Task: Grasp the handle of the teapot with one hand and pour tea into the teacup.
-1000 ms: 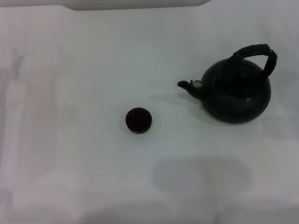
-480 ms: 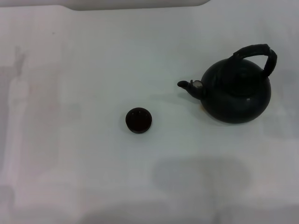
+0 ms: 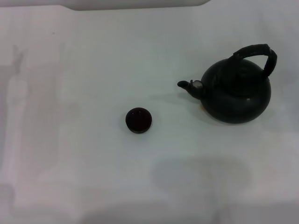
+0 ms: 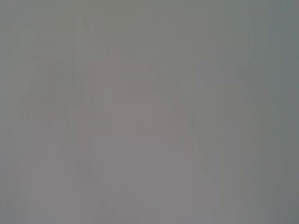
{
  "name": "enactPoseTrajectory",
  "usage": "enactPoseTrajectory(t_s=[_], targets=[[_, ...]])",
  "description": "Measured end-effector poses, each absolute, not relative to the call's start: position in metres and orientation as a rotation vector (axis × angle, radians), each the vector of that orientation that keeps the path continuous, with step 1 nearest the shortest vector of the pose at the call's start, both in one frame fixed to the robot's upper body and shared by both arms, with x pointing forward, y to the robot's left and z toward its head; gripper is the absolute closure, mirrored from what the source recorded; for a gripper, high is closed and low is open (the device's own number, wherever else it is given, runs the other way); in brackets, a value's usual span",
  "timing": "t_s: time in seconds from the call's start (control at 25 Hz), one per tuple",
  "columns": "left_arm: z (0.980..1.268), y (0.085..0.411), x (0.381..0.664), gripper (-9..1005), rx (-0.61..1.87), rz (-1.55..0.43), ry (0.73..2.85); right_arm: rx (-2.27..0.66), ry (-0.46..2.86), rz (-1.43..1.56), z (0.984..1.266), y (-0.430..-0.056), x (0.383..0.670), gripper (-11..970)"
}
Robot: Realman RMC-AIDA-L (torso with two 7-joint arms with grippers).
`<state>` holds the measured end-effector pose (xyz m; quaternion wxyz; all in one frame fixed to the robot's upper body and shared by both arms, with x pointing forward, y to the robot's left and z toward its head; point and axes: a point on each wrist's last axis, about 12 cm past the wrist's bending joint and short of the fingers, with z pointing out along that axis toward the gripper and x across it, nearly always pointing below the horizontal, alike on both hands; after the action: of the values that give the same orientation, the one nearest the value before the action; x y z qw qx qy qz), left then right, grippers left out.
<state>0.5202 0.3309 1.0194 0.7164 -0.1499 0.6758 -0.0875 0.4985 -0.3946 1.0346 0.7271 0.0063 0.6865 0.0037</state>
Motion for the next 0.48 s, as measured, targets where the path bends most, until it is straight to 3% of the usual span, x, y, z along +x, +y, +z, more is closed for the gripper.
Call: enactPoseTrajectory(t_s=[0.48], targets=[[1.0174,0.3388,0.5144,120,-0.378,-0.166,1.485,0.020,1.521,0.007,1.0339,-0.3950,0.4993,313]])
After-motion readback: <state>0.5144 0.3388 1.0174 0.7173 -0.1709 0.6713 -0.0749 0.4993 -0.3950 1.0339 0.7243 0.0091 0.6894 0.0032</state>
